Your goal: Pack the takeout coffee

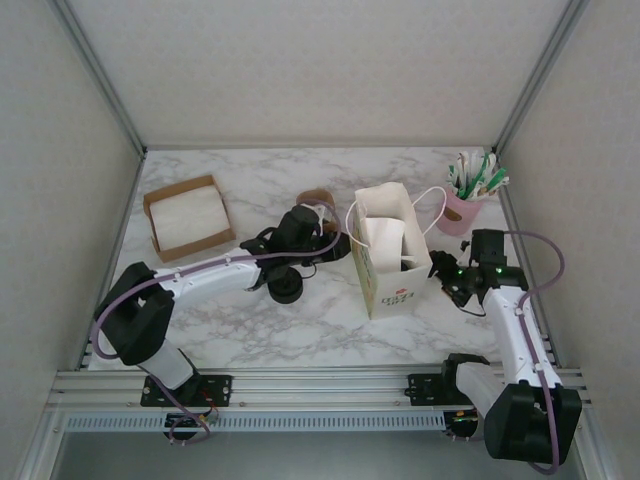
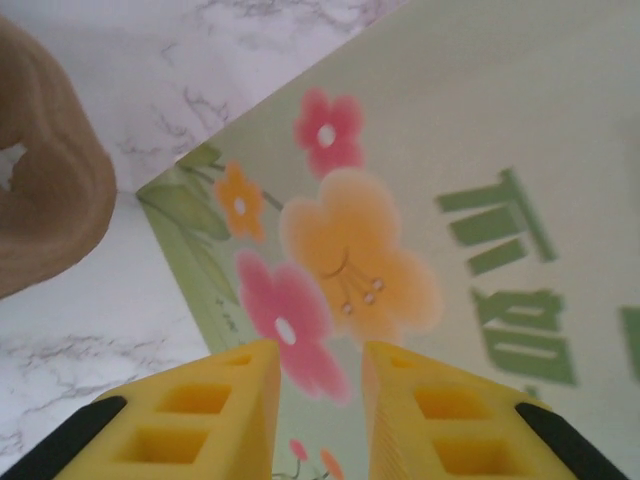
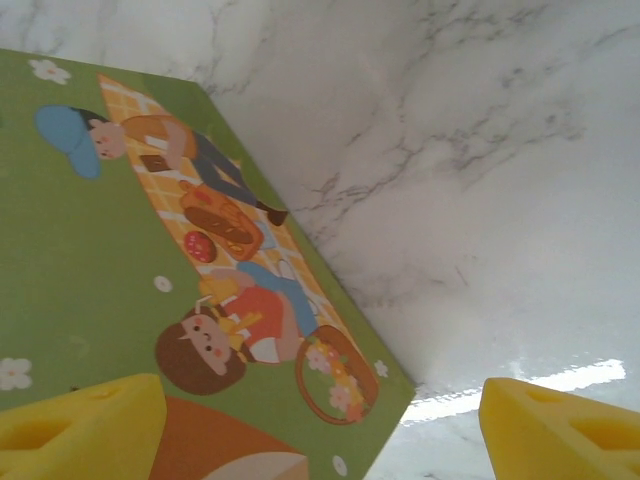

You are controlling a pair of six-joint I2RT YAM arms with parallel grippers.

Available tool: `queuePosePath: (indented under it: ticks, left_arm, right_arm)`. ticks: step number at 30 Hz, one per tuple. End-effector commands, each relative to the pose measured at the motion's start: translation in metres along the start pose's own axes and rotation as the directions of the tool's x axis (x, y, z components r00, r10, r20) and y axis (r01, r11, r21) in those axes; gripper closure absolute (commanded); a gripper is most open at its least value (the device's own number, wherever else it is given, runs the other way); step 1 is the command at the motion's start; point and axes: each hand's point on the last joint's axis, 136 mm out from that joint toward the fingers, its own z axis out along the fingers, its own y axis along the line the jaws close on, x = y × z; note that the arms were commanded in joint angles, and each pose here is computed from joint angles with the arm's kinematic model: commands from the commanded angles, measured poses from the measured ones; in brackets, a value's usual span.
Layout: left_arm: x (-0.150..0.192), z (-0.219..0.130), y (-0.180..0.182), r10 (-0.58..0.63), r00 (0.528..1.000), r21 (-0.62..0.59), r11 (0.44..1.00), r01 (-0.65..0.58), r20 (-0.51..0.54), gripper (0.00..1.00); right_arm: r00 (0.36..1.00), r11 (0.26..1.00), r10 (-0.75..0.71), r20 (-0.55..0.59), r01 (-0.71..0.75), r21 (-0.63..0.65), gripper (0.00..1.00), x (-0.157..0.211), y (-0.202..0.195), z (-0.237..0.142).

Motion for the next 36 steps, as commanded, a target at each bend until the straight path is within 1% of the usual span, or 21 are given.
queuePosePath:
  ticks: [1,8,12,14,17,24,26,28,31,32,34,35,36]
  left_arm:
    - [-0.015,0.001,-0.015,0.014,1.0,0.045,0.999,-0.015,0.025,0.73]
    - [-0.023,-0.002,-0.015,0.017,0.999,0.047,0.999,-0.019,0.04,0.73]
    - [-0.027,-0.004,-0.016,0.018,0.999,0.051,0.999,-0.02,0.047,0.73]
    - [-0.028,-0.007,-0.016,0.022,0.998,0.047,0.999,-0.025,0.053,0.72]
    - [-0.033,-0.015,-0.012,0.023,0.997,0.025,0.999,-0.025,0.076,0.7]
    - [-0.05,-0.047,-0.001,0.041,0.987,-0.045,0.998,-0.034,0.157,0.58]
    - [-0.056,-0.058,0.004,0.044,0.981,-0.066,0.997,-0.032,0.189,0.53]
    - [-0.062,-0.071,0.012,0.047,0.974,-0.091,0.995,-0.027,0.223,0.48]
    - [-0.072,-0.092,0.025,0.059,0.957,-0.14,0.99,-0.019,0.285,0.37]
    - [-0.074,-0.1,0.032,0.065,0.95,-0.167,0.986,-0.013,0.307,0.3]
    - [-0.08,-0.115,0.046,0.078,0.933,-0.219,0.976,0.0,0.351,0.13]
    - [-0.084,-0.124,0.053,0.088,0.92,-0.246,0.969,0.009,0.381,0.01]
    - [-0.088,-0.134,0.061,0.099,0.905,-0.276,0.961,0.021,0.414,0.0]
  right_arm:
    - [0.999,0.997,-0.013,-0.044,0.01,-0.072,0.18,0.007,0.013,0.006]
    - [0.994,0.991,-0.045,-0.097,0.032,-0.128,0.18,0.02,0.03,0.019]
    - [0.993,0.991,-0.059,-0.103,0.046,-0.123,0.17,0.022,0.032,0.02]
    - [0.995,0.995,-0.059,-0.082,0.052,-0.087,0.17,0.02,0.026,0.017]
    - [0.997,0.997,-0.071,-0.018,0.071,-0.031,0.16,0.013,0.018,0.007]
    - [0.983,0.989,-0.141,0.121,0.135,0.052,0.11,-0.005,0.014,-0.024]
    - [0.974,0.986,-0.158,0.163,0.147,0.078,0.07,-0.011,0.013,-0.033]
    - [0.962,0.982,-0.177,0.207,0.159,0.102,0.02,-0.018,0.012,-0.042]
    - [0.938,0.975,-0.211,0.275,0.183,0.122,0.01,-0.029,0.016,-0.056]
    - [0.927,0.974,-0.22,0.304,0.188,0.13,0.01,-0.033,0.017,-0.061]
    - [0.902,0.969,-0.242,0.357,0.203,0.143,0.01,-0.042,0.019,-0.069]
    - [0.885,0.966,-0.254,0.389,0.211,0.152,0.01,-0.046,0.019,-0.073]
    - [0.866,0.962,-0.267,0.422,0.218,0.161,0.01,-0.051,0.02,-0.078]
